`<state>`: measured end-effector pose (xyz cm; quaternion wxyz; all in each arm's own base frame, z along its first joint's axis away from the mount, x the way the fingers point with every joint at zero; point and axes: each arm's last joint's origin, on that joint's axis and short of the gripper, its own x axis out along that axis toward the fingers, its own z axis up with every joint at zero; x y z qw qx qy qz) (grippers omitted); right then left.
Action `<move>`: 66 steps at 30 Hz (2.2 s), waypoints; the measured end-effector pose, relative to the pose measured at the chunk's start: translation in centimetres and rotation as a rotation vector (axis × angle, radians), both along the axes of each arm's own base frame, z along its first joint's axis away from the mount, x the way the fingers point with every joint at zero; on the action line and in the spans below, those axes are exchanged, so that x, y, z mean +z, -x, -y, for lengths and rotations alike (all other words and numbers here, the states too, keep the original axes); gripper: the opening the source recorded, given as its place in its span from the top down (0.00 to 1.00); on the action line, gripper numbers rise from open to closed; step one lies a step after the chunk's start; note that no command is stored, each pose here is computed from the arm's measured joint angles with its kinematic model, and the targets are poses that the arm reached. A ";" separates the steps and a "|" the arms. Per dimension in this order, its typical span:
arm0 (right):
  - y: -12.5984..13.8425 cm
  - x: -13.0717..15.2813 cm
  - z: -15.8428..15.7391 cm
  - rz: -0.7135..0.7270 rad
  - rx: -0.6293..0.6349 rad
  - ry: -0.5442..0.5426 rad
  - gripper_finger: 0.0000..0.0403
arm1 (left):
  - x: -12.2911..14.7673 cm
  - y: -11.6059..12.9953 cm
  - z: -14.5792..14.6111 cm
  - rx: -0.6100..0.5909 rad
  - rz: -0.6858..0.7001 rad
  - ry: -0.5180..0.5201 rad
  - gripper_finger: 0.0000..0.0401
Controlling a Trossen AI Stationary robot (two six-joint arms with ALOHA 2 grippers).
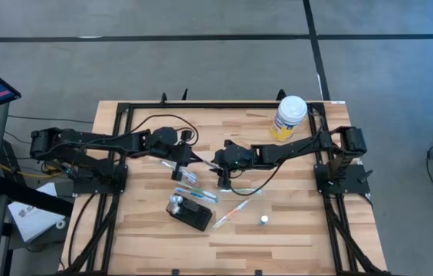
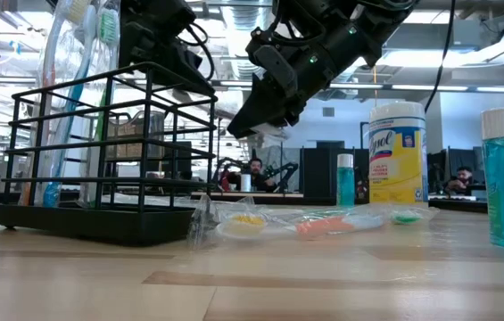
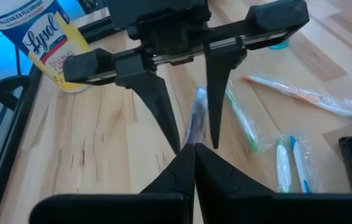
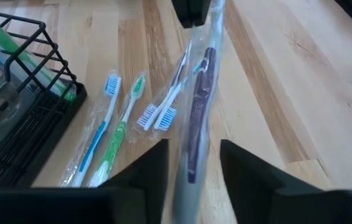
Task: Pick & Place toothbrushing station
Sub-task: Put the purple toothbrush into the mesh organizer
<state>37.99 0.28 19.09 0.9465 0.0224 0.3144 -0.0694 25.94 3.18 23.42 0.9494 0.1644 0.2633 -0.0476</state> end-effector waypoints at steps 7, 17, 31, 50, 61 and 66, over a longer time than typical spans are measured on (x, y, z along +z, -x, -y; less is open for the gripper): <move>0.1 -0.1 0.0 -0.021 0.027 0.029 0.96 | -0.2 -0.1 0.0 0.000 -0.002 0.001 1.00; 0.0 -0.1 0.2 -0.012 0.034 0.016 0.97 | 1.2 0.6 -0.2 0.091 0.055 -0.054 0.98; -0.3 0.9 0.2 0.071 0.049 0.030 0.97 | 4.6 6.6 -1.4 0.160 0.336 0.103 0.87; 0.8 7.8 -0.8 0.419 0.163 0.072 0.97 | 1.8 8.9 -1.7 0.008 0.659 0.269 0.74; 0.7 8.3 -1.1 0.465 0.183 0.083 0.97 | 1.1 7.2 -0.9 -0.113 0.757 0.306 0.67; 0.7 8.3 -1.0 0.466 0.181 0.085 0.97 | 1.0 6.5 -0.6 -0.150 0.804 0.301 0.63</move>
